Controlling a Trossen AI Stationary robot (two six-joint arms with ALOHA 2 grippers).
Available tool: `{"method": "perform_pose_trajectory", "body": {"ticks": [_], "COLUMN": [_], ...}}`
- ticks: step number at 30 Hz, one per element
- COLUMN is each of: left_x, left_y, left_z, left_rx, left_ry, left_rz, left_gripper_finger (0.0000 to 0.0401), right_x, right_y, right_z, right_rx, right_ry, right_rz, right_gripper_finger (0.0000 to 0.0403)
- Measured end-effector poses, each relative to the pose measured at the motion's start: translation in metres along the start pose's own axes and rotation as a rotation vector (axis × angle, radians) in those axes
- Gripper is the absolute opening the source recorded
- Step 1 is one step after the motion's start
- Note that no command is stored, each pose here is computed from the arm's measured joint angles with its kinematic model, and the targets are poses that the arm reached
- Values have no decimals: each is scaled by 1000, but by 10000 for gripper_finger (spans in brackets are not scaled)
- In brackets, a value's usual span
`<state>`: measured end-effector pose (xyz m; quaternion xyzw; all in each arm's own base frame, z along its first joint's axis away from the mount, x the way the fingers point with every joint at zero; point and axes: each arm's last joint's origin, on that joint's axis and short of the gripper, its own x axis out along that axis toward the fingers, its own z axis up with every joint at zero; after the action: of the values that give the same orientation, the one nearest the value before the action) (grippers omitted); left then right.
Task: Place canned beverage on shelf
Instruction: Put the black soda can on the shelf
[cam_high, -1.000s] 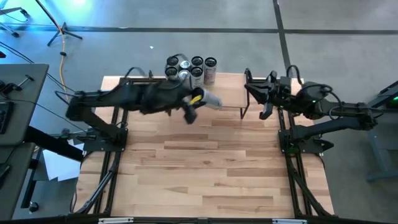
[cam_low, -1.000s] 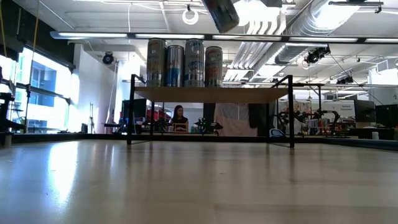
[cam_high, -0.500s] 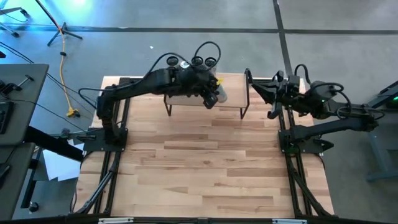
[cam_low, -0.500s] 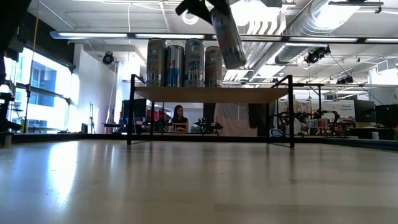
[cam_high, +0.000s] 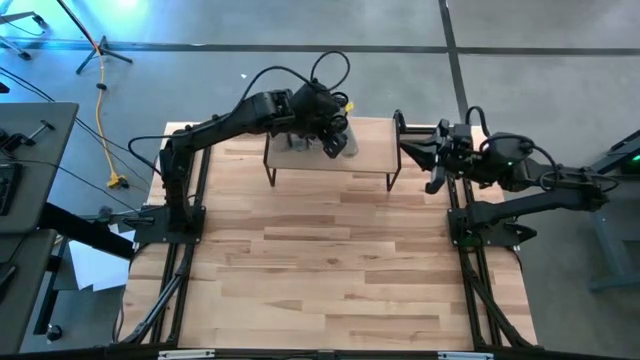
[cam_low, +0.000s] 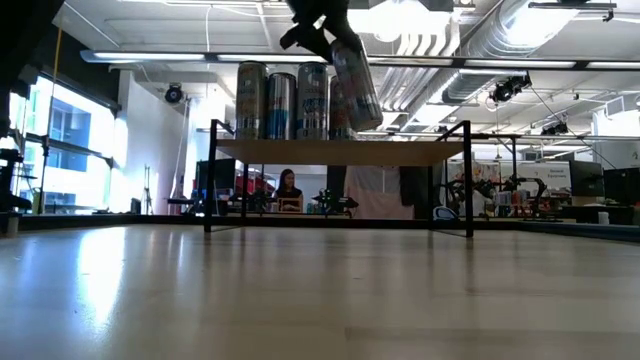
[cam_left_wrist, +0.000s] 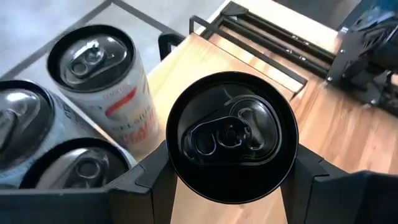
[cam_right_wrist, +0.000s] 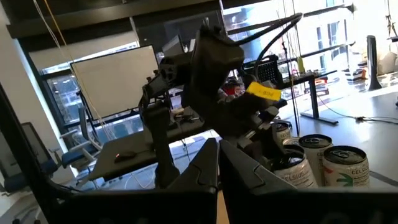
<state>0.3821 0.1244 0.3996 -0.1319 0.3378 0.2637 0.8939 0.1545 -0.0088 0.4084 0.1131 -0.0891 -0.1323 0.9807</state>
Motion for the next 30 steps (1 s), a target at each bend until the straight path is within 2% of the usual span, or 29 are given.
{"method": "perform_pose_trajectory", "body": {"ticks": [14, 22, 30], "left_x": [0, 15, 15], "left_y": [3, 2, -6], "left_z": [-2, -10, -5], "left_rx": [73, 106, 136], "left_ry": [24, 103, 35], "left_rz": [17, 27, 10], "left_gripper_finger": [175, 175, 180], "right_x": [8, 8, 8], "right_y": [1, 1, 1], "right_z": [-6, -7, -8], "right_rx": [-8, -11, -10], "right_ry": [27, 45, 48], "right_rz": [-6, -10, -14], "right_gripper_finger": [0, 0, 0]}}
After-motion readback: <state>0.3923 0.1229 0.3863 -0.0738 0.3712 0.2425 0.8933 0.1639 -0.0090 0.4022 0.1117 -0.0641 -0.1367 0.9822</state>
